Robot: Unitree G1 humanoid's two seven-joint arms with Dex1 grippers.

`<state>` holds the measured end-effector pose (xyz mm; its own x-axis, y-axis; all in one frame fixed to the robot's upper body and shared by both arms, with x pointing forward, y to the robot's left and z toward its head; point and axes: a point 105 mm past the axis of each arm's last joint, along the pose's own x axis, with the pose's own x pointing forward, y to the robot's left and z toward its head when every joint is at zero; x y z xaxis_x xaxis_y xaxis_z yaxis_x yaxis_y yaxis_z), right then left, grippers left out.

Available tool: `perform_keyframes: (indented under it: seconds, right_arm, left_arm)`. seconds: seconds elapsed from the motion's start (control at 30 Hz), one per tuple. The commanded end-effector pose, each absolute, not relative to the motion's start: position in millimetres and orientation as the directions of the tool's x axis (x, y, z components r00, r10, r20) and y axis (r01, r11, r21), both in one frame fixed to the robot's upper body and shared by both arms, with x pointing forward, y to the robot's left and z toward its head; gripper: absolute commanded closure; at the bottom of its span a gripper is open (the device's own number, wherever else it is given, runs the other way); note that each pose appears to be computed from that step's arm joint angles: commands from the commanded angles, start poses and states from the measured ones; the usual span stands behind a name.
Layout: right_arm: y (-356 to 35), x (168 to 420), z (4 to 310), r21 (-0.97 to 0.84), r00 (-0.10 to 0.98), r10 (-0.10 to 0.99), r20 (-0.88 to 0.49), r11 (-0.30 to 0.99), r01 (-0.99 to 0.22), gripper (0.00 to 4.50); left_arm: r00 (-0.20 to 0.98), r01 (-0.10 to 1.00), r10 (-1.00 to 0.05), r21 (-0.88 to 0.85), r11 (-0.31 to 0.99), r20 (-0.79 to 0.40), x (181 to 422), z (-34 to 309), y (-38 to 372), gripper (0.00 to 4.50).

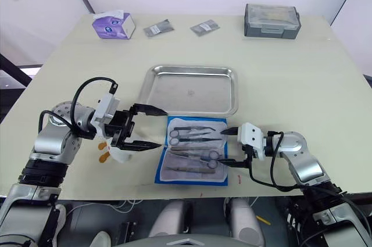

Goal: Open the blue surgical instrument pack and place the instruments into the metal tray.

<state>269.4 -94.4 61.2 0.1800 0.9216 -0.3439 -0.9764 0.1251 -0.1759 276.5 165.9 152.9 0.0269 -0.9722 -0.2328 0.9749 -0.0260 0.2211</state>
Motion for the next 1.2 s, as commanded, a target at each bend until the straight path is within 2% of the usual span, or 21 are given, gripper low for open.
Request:
perform_keyframes:
  seconds: [0.03, 0.47, 0.73, 1.2]
  right_arm:
    - [-107, 257, 10, -0.019, 0.152, 0.848, -0.508, 0.166, -0.986, 0.0]
    - [-109, 258, 1, 0.032, 0.138, 0.821, -0.553, 0.186, -0.982, 0.0]
    - [-104, 264, 3, 0.007, 0.166, 0.837, -0.521, 0.199, -0.98, 0.0]
    - [-106, 256, -6, 0.009, 0.173, 0.857, -0.485, 0.203, -0.979, 0.0]
  left_arm:
    - [0.02, 0.964, -0.971, 0.263, -0.045, -0.239, 278, 159, 168, 0.03]
    - [0.059, 0.964, -0.966, 0.265, -0.01, -0.252, 286, 150, 166, 0.03]
    - [0.1, 0.97, -0.958, 0.241, 0.034, -0.267, 304, 130, 154, 0.03]
    - [0.079, 0.973, -0.957, 0.23, 0.013, -0.28, 310, 115, 146, 0.03]
